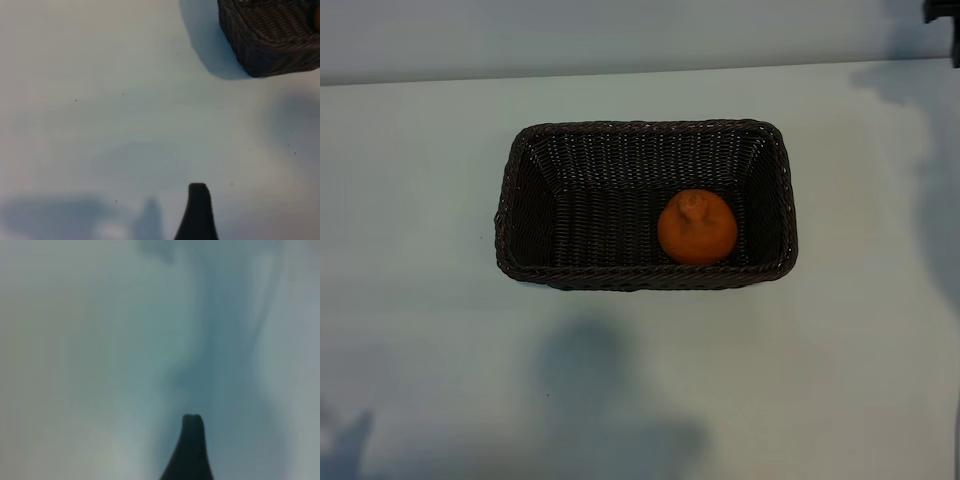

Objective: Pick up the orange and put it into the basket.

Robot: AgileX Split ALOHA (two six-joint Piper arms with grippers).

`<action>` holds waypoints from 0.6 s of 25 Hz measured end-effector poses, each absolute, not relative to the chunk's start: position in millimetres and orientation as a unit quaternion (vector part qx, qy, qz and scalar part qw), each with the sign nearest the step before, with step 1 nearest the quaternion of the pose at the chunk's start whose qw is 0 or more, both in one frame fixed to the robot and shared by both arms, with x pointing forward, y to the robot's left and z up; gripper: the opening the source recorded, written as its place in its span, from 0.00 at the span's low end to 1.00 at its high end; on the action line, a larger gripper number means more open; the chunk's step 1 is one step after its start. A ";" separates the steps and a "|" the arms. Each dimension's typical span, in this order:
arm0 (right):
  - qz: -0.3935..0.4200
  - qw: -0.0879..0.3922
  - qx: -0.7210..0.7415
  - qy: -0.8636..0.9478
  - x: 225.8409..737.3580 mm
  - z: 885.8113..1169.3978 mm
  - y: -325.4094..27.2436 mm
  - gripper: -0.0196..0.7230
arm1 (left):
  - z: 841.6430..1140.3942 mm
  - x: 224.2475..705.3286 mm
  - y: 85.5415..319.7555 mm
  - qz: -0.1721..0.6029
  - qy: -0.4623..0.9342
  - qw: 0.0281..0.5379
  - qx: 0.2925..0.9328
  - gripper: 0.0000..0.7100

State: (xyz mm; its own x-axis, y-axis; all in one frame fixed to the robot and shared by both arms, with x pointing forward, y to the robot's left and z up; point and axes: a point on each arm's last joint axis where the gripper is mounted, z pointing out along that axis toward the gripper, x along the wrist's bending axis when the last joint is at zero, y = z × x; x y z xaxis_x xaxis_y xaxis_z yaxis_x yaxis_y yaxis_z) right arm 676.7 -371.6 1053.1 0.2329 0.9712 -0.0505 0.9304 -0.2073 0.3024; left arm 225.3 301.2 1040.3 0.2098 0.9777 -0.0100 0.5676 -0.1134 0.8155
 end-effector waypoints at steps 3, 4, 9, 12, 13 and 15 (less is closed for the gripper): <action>0.083 0.135 0.774 0.613 674.7 1058.0 -371.6 0.83 | 1040.3 225.3 301.1 0.285 0.560 0.360 0.690 0.83; 0.088 0.136 0.774 0.613 673.2 1062.2 -370.8 0.83 | 1040.3 225.3 301.1 0.285 0.560 0.360 0.690 0.83; 0.127 0.172 0.767 0.606 649.5 1110.4 -366.4 0.83 | 1040.3 225.3 301.1 0.285 0.560 0.360 0.690 0.83; 0.149 0.194 0.759 0.603 620.0 1144.0 -361.5 0.83 | 1040.3 225.3 301.1 0.285 0.560 0.360 0.690 0.83; 0.157 0.203 0.756 0.602 608.3 1155.6 -359.7 0.83 | 1040.3 225.3 301.1 0.285 0.560 0.360 0.690 0.83; 0.168 0.215 0.753 0.599 588.5 1171.1 -356.6 0.83 | 1040.3 225.3 301.1 0.285 0.559 0.360 0.690 0.83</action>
State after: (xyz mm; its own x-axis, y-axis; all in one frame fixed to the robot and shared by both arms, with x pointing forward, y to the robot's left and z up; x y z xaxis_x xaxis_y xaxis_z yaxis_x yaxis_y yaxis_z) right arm 588.5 -356.6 1171.1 0.2257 0.9742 -0.0048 0.8302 -0.1897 0.5242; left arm 225.3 301.1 1040.3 0.2121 0.9772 -0.0084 0.5670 -0.1160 0.8155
